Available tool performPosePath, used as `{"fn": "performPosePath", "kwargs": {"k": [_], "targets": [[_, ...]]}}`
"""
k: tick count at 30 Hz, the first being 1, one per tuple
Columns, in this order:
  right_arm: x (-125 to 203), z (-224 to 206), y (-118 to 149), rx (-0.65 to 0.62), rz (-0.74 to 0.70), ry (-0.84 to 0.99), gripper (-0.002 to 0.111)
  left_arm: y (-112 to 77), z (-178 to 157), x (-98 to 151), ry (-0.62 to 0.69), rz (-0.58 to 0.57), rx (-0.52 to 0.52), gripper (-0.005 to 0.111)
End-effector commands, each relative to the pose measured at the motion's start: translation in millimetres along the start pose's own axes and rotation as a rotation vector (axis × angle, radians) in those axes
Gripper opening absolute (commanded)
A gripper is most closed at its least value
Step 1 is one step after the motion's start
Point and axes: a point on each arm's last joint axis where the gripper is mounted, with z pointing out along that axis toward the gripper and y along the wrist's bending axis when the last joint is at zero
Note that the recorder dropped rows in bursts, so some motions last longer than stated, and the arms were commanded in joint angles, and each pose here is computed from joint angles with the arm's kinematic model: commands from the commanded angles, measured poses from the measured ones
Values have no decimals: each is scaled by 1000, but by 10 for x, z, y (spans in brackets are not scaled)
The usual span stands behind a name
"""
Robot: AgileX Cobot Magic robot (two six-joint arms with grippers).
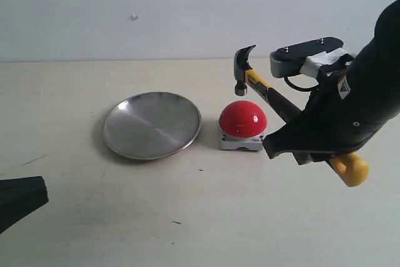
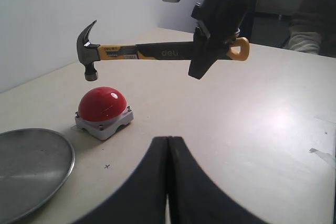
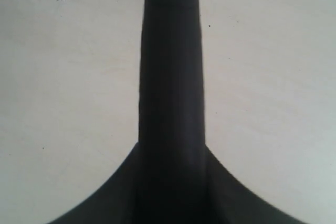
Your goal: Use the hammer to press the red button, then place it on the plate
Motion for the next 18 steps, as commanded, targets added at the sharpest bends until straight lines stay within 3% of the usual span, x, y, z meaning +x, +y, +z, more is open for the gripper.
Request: {"fn": "performPosePath", "kwargs": {"k": [1, 8, 18], "targets": [[-55, -54, -6, -4, -18, -74, 0, -5, 1, -21, -10, 9, 6, 0], [-75, -114, -9, -9, -20, -121, 0, -5, 1, -21, -10, 9, 6, 0], [-47, -813, -130, 10, -7, -470, 0, -5, 1, -21, -10, 9, 6, 0]]}}
